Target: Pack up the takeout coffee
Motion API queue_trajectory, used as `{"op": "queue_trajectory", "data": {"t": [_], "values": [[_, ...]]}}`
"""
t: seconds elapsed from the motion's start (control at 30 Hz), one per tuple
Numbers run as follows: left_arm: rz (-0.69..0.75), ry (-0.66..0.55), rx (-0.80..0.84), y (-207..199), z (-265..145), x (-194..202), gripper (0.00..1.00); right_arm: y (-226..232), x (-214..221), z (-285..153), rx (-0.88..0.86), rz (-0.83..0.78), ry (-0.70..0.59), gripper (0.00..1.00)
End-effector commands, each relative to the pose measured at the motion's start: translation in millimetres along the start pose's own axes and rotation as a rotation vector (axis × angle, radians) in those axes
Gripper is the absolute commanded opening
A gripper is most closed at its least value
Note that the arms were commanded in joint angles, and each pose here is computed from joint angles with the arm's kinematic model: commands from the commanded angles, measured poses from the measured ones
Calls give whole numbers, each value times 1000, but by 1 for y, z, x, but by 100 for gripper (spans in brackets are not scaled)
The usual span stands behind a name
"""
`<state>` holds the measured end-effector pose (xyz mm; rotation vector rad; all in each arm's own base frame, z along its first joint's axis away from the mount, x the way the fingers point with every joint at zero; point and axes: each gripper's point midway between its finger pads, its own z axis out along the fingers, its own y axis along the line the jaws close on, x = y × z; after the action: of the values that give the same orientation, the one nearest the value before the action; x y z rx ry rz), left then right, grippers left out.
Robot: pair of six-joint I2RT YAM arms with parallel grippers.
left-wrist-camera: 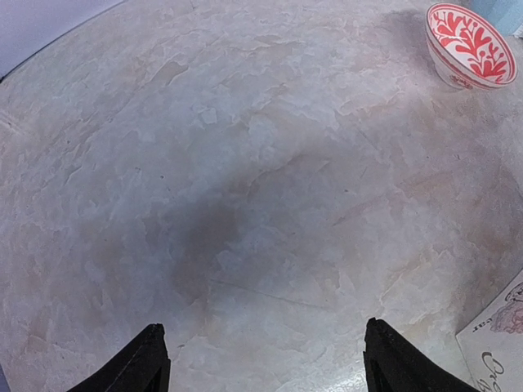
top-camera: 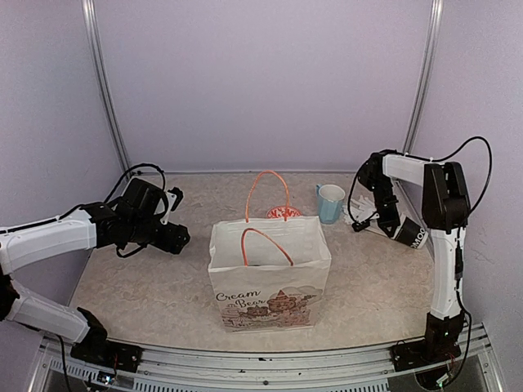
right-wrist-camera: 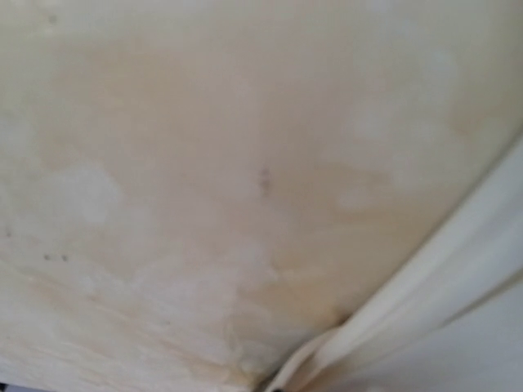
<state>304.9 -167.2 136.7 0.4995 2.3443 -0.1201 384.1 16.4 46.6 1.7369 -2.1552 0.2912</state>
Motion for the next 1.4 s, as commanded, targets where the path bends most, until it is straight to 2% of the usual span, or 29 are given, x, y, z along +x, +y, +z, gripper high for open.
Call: {"op": "queue_trajectory", "data": {"t": [0.0, 0.5, 0.97, 1.37], "values": [[-14, -32, -19, 5, -7, -16, 80, 0, -25, 7, -7, -61, -78, 0], [-34, -14, -19, 5, -9, -18, 80, -5, -47, 30, 63, -154, -84, 0], [-42, -11, -2, 1, -6, -21, 80, -6, -55, -1, 217, -240, -124, 0], [-42, -9, 0, 1, -5, -19, 80, 5, -73, -32, 238, -261, -226, 0]]}}
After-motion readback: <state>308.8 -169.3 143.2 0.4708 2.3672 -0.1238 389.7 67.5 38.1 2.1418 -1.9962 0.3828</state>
